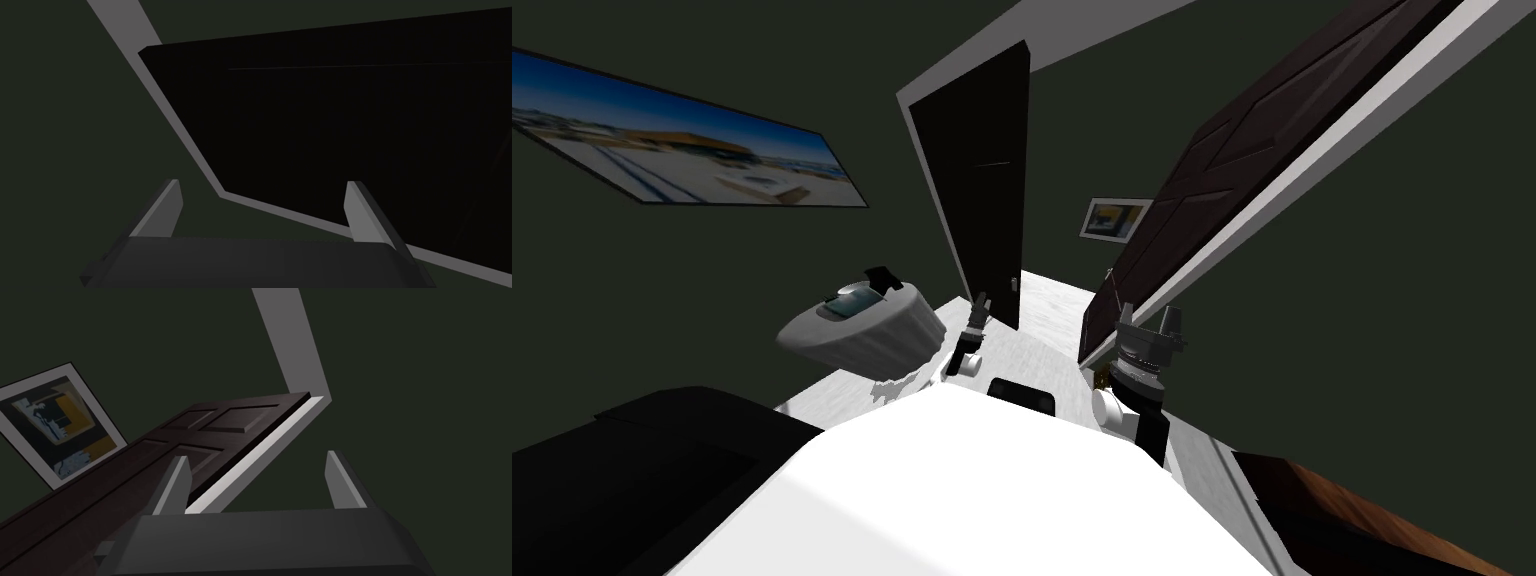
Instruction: Push the door open
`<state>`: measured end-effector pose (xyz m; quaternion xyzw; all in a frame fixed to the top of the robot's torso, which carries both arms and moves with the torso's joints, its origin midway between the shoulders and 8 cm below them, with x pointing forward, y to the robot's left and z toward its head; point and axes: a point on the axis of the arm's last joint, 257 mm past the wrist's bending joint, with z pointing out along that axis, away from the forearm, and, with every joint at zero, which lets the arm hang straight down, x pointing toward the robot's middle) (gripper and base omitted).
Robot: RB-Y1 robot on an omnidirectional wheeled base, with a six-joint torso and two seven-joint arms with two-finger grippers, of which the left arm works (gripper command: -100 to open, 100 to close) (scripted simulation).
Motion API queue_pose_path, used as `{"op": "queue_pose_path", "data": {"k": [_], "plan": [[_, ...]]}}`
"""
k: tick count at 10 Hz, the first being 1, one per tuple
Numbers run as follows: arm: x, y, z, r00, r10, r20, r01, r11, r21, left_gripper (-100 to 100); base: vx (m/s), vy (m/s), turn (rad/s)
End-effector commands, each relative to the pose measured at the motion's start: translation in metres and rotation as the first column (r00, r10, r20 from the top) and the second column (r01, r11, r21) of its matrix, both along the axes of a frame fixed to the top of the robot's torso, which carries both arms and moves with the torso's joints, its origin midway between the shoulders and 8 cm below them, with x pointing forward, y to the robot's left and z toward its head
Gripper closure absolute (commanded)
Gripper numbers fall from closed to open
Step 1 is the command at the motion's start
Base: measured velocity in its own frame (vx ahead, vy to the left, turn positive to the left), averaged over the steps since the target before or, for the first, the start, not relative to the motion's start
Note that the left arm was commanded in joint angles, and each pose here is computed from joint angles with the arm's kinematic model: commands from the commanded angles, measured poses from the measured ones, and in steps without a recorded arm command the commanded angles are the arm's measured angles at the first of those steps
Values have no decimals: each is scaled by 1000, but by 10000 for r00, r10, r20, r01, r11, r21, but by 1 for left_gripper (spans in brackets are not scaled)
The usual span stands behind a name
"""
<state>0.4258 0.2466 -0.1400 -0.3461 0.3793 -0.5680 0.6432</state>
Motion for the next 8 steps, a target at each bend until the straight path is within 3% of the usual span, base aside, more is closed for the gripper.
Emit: {"op": "queue_pose_path", "data": {"k": [1,8], "plan": [[6,-5,-11,9998,-123,-139,122,9999,-67,-100,59,63,-50],[23,-18,-58,9944,-423,-966,400,9989,-260,-100,62,63,-36]]}}
